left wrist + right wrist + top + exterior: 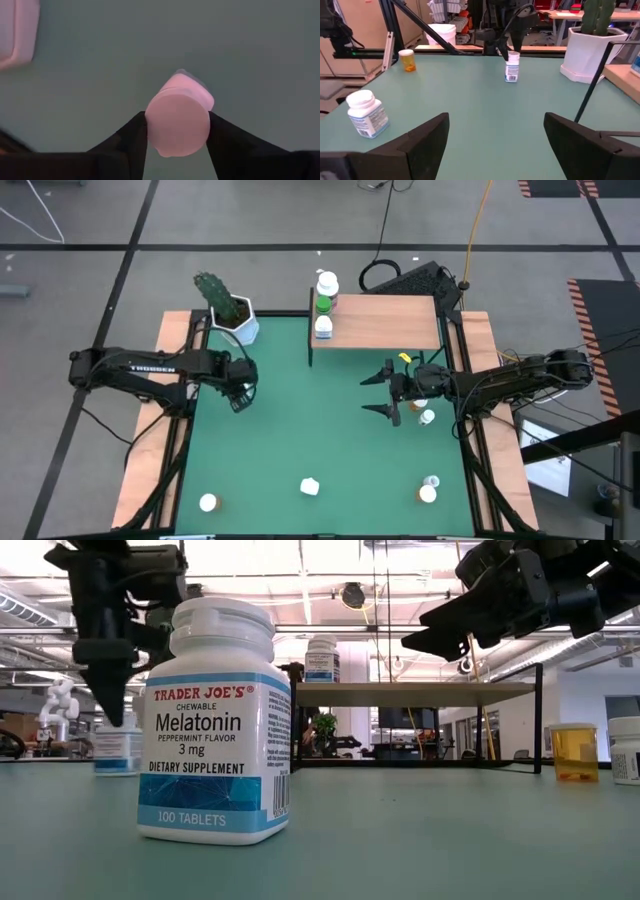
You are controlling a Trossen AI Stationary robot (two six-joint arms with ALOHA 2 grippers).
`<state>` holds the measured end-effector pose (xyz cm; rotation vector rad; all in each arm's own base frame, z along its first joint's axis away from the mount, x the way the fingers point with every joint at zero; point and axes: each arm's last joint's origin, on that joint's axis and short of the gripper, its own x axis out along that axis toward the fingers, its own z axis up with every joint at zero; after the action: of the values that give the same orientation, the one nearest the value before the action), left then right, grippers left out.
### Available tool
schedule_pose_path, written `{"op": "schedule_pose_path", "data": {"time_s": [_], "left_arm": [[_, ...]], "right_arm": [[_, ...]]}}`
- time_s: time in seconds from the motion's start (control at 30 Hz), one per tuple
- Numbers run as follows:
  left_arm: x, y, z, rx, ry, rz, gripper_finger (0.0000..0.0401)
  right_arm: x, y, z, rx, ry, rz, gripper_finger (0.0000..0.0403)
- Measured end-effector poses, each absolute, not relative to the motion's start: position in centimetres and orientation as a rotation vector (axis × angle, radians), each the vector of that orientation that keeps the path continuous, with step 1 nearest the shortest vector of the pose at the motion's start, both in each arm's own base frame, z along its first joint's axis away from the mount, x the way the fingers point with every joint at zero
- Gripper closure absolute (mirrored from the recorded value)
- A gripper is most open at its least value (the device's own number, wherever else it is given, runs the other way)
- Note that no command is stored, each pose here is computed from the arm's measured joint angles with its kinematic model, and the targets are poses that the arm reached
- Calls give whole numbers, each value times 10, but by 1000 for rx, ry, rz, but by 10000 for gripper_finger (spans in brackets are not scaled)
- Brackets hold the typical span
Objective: Pick and place medicine bottles onto shelf by color
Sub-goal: Put the top blue pill bottle on the shelf
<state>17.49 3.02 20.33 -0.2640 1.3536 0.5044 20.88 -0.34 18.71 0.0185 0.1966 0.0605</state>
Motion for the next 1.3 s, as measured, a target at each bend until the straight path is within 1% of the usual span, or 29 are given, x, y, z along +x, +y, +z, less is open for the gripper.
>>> {"op": "schedule_pose_path", "data": {"time_s": [0.07,0.2,0.47,0.63,0.73,0.9,1.0,1.2,1.3], "left_arm": [[181,29,204,-241,1300,457,231],[197,26,208,-200,1167,347,211],[238,15,211,-97,883,173,231],[265,9,206,-50,735,92,217],[281,6,205,-26,691,68,213],[307,0,197,-2,627,43,225],[321,-4,191,17,626,18,226],[345,-9,188,68,638,-11,211],[353,-10,188,88,633,-19,214]], "right_arm": [[209,-3,187,29,203,77,85],[209,-2,187,36,203,81,85],[216,-2,181,90,198,70,85],[226,-4,168,117,204,17,85],[230,-5,160,121,222,-11,85],[237,-5,149,136,243,-16,85],[244,-5,145,148,262,-21,85],[255,-7,132,164,315,-81,85],[255,-7,127,176,343,-84,85]]}}
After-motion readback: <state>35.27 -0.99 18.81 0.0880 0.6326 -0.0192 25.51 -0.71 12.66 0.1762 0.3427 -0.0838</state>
